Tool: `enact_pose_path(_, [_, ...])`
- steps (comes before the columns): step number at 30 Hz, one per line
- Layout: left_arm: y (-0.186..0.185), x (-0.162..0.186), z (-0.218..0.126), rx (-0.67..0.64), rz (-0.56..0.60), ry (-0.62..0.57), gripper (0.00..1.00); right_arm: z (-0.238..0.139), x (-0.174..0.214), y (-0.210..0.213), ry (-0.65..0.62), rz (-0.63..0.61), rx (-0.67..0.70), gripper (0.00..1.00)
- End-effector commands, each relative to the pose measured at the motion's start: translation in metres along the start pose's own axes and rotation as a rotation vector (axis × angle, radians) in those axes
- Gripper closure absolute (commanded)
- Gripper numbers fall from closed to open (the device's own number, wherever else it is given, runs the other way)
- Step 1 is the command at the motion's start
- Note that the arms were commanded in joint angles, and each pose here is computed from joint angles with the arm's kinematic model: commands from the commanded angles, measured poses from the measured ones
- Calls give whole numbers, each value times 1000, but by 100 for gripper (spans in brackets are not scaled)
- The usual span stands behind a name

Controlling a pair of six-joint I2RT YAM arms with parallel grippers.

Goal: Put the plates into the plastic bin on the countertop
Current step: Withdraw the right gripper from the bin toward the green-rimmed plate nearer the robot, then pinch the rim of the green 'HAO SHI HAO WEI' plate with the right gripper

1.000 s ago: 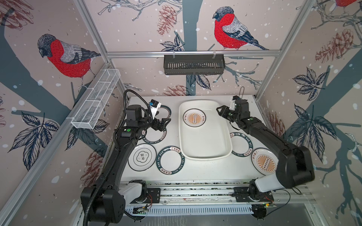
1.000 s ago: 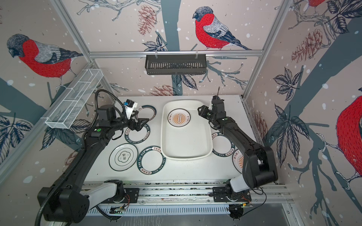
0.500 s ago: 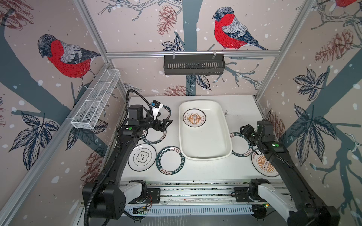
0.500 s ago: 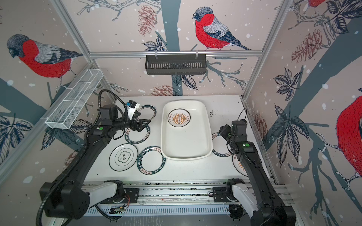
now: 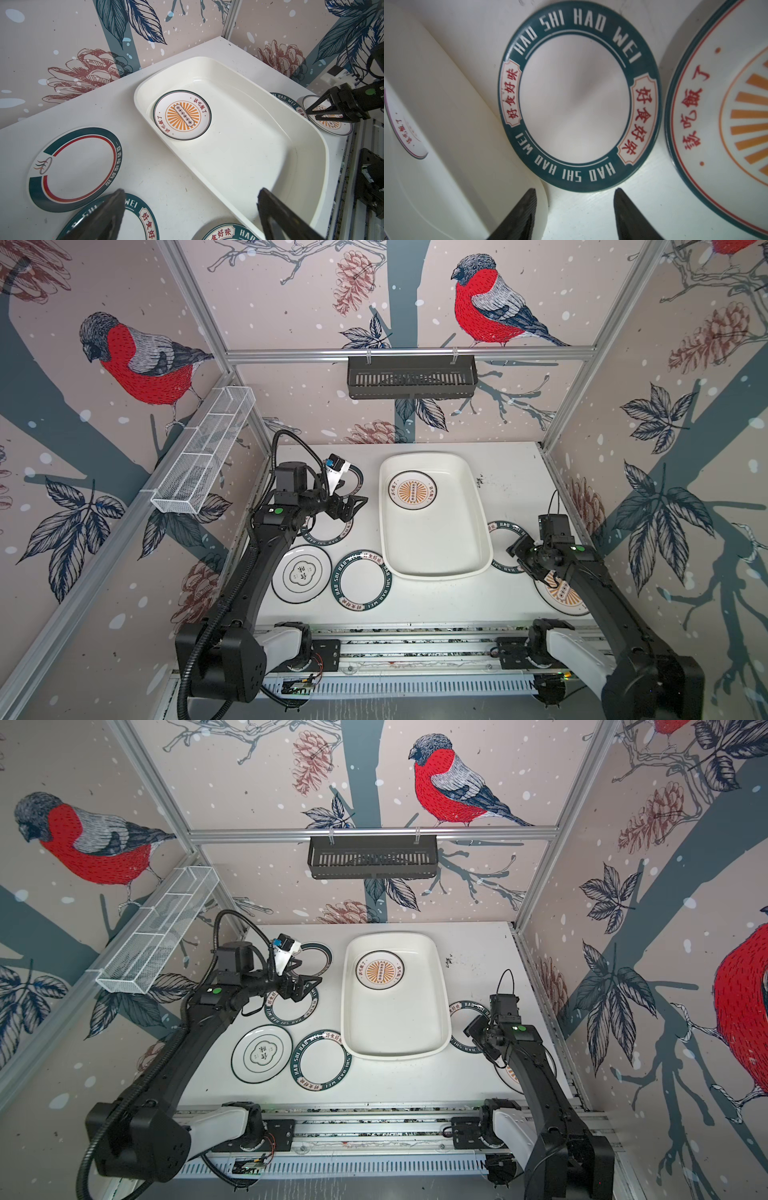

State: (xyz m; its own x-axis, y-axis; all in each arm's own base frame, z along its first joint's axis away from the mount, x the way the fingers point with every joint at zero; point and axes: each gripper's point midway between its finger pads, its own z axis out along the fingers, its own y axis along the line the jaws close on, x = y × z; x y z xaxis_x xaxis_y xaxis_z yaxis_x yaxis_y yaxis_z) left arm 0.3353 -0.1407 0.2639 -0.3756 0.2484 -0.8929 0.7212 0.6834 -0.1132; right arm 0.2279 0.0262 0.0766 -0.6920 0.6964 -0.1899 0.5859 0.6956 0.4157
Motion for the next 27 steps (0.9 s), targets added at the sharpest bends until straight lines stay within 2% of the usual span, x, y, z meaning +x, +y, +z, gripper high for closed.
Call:
enact_pose_path(1, [-3, 3, 0, 3, 44, 3, 2, 4, 11, -9, 35, -3, 15, 38])
enact_pose_path(17, [-7, 8, 4, 17, 51, 19, 2, 21, 34, -25, 78, 47, -4, 39])
enact_pose_path(27, [-5, 6, 6, 10, 42, 11, 2, 29, 17, -13, 30, 52, -52, 40])
